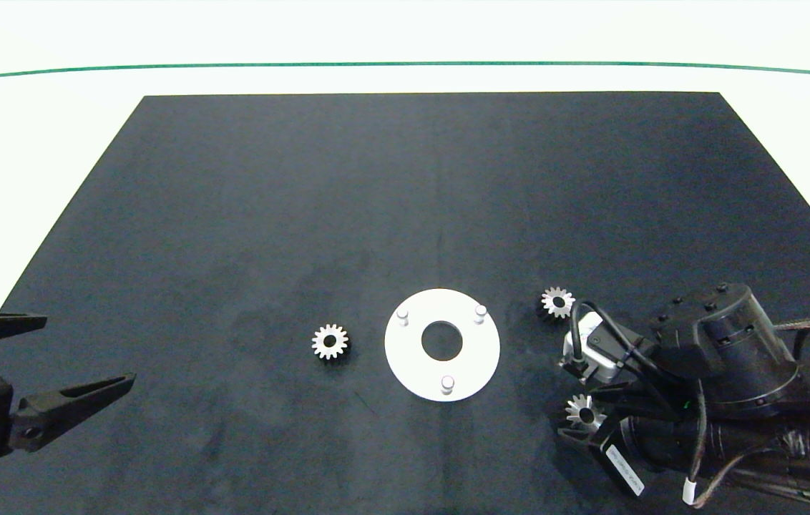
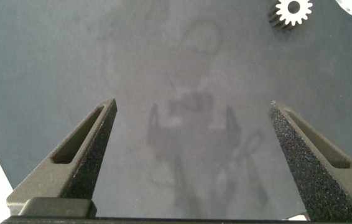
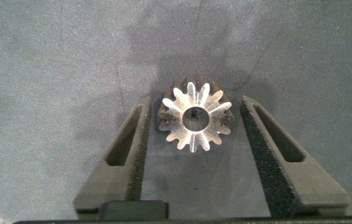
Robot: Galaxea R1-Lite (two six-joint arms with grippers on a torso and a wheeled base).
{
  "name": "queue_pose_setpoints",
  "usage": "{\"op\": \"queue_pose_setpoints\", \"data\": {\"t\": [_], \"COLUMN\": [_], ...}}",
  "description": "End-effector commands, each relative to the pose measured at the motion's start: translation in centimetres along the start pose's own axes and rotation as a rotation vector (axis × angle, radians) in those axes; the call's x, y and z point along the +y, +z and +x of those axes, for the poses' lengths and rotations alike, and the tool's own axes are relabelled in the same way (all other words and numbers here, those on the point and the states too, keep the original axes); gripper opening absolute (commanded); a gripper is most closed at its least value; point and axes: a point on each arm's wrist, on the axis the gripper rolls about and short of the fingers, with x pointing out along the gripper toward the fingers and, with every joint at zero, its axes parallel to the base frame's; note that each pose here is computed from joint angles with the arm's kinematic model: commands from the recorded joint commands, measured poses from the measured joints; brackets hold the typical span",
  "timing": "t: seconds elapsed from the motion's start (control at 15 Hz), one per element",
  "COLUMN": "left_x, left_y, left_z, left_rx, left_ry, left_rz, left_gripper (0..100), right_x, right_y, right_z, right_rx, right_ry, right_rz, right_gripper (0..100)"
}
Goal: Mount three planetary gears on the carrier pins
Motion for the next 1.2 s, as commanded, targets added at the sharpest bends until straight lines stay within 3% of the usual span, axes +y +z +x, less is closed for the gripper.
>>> {"op": "queue_pose_setpoints", "data": {"t": [0.07, 1.2], "left_x": [-0.01, 0.03], "left_y": [-0.03, -0.01], "left_z": [-0.04, -0.11], "left_rx": [0.001, -0.001], "left_ry": [0.0, 0.005], "left_rz": [0.002, 0.002], "left_gripper": [100, 100], "right_x": [0.02, 0.07], "right_y": [-0.03, -0.11], "right_z": [0.02, 0.2], "right_rx": [0.002, 0.011], "right_ry": [-0.001, 0.001], "right_rz": [-0.001, -0.003], "right_gripper": [49, 16]}}
